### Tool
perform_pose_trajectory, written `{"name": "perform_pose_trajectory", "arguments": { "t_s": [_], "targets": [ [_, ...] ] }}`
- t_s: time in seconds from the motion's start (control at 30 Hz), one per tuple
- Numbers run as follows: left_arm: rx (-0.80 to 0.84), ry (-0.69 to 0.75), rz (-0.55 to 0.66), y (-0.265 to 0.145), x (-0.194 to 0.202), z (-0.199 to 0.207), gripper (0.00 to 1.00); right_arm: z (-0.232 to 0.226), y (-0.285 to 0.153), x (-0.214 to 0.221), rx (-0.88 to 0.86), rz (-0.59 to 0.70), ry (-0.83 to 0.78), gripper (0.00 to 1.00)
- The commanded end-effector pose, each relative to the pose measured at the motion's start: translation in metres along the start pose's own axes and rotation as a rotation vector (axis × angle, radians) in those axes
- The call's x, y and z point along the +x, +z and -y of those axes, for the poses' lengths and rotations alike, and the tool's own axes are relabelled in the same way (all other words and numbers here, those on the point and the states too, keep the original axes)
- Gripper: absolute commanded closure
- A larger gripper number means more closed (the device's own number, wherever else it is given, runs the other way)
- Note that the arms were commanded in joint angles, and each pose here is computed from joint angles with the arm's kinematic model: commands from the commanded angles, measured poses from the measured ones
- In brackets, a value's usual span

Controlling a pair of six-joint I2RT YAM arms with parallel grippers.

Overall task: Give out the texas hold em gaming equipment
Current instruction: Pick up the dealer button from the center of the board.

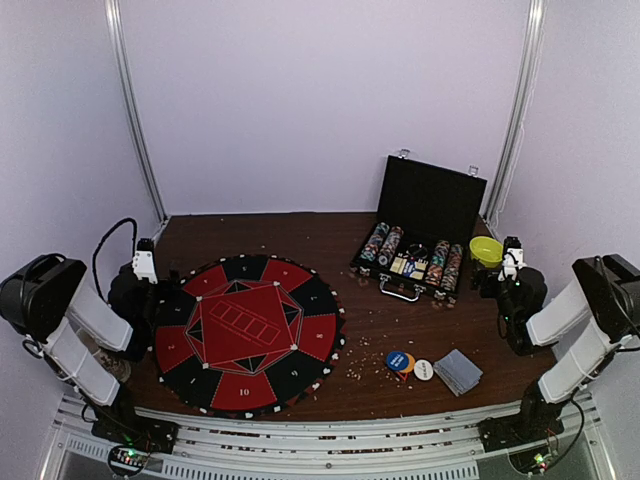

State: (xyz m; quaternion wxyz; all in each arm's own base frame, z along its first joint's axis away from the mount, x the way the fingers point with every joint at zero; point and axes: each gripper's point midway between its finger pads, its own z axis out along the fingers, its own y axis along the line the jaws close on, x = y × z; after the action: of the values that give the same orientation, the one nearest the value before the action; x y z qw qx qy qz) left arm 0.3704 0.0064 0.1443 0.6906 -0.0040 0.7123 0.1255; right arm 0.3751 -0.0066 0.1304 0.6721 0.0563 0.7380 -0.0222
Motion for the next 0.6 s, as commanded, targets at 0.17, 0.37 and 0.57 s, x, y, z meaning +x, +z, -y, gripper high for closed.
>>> {"name": "perform_pose_trajectory", "arguments": {
  "t_s": [0.17, 0.37, 0.57],
  "targets": [
    [0.063, 0.027, 0.068, 0.009, -0.073, 0.003, 0.02, 0.001, 0.003, -0.001, 0.001, 0.000, 0.015, 0.00],
    [0.173, -0.044, 0.214, -0.004, -0.148, 0.011, 0.02, -0.013, 0.020, -0.036, -0.052, -0.069, -0.005, 0.00],
    [0.355, -0.097, 0.153, 0.002, -0.208, 0.039, 0.02, -0.105, 0.005, -0.087, -0.477, -0.255, -0.192, 0.00]
  ]
}}
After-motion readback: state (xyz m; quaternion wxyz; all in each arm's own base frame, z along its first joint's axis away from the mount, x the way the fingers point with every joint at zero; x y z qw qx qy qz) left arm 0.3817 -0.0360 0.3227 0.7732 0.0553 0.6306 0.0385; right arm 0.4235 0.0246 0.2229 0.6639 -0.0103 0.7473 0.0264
